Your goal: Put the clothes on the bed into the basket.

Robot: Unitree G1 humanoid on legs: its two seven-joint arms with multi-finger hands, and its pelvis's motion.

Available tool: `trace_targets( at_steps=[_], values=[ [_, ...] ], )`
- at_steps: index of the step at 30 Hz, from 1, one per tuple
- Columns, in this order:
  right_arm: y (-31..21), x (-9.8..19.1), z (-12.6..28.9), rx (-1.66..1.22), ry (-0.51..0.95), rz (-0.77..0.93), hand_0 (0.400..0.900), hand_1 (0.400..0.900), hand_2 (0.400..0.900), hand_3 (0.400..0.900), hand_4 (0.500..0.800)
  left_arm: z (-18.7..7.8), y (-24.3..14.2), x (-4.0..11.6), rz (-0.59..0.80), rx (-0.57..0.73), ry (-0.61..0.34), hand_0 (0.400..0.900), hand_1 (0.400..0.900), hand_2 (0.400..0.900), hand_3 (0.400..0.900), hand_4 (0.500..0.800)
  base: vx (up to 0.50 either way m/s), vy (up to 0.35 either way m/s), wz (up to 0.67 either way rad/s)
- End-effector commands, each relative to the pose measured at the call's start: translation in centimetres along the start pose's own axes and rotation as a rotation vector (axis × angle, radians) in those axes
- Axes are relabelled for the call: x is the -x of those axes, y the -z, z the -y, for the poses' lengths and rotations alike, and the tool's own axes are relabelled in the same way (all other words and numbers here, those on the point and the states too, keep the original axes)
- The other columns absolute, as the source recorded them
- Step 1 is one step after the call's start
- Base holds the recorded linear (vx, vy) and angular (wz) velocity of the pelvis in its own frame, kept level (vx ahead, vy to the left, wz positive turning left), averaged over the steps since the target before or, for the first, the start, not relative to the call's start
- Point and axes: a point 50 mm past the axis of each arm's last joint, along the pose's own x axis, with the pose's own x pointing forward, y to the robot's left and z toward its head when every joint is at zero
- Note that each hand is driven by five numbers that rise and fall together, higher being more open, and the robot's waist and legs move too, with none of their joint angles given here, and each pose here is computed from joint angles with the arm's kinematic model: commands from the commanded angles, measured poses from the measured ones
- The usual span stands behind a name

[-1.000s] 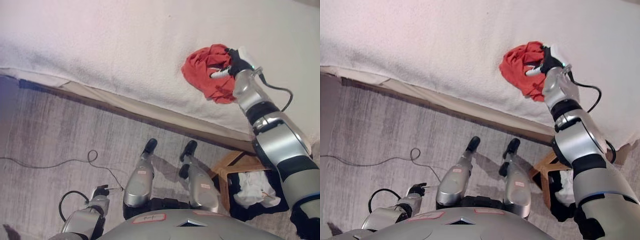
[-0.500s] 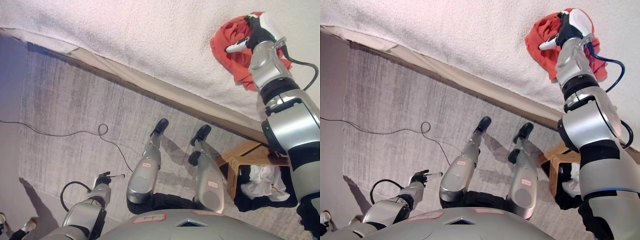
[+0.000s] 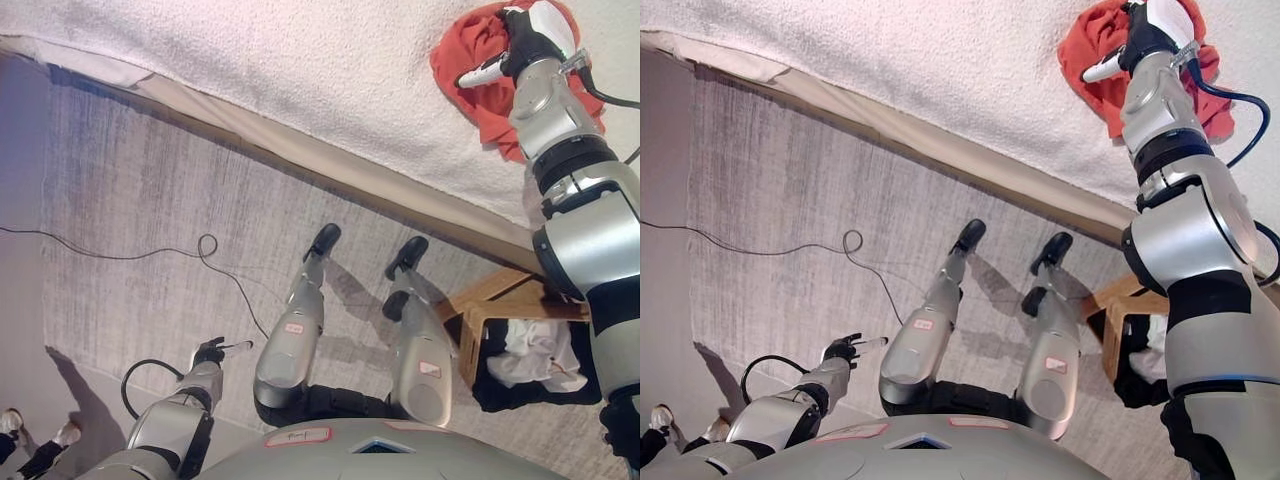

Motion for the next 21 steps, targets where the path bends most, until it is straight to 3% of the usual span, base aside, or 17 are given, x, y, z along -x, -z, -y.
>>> trace_targets(
  at_steps=[1,21],
  values=[
    [-1.3,-0.3,2.9,0.005,0.07,0.034,0.4,0.4,0.4,0.4,0.5,-3.0,3.1,0.0,-0.088,-0.027,-0.084,0.9,0.9,0.9,0.9,0.8,0.0,0.0,0.0],
    [0.2,-0.4,4.3,0.033,0.126,-0.007,0.4,0.4,0.4,0.4,0.5,-1.7,3.0,0.1,-0.051,-0.038,-0.038,0.9,0.9,0.9,0.9,0.8,-0.01,0.015,-0.01]
  ],
)
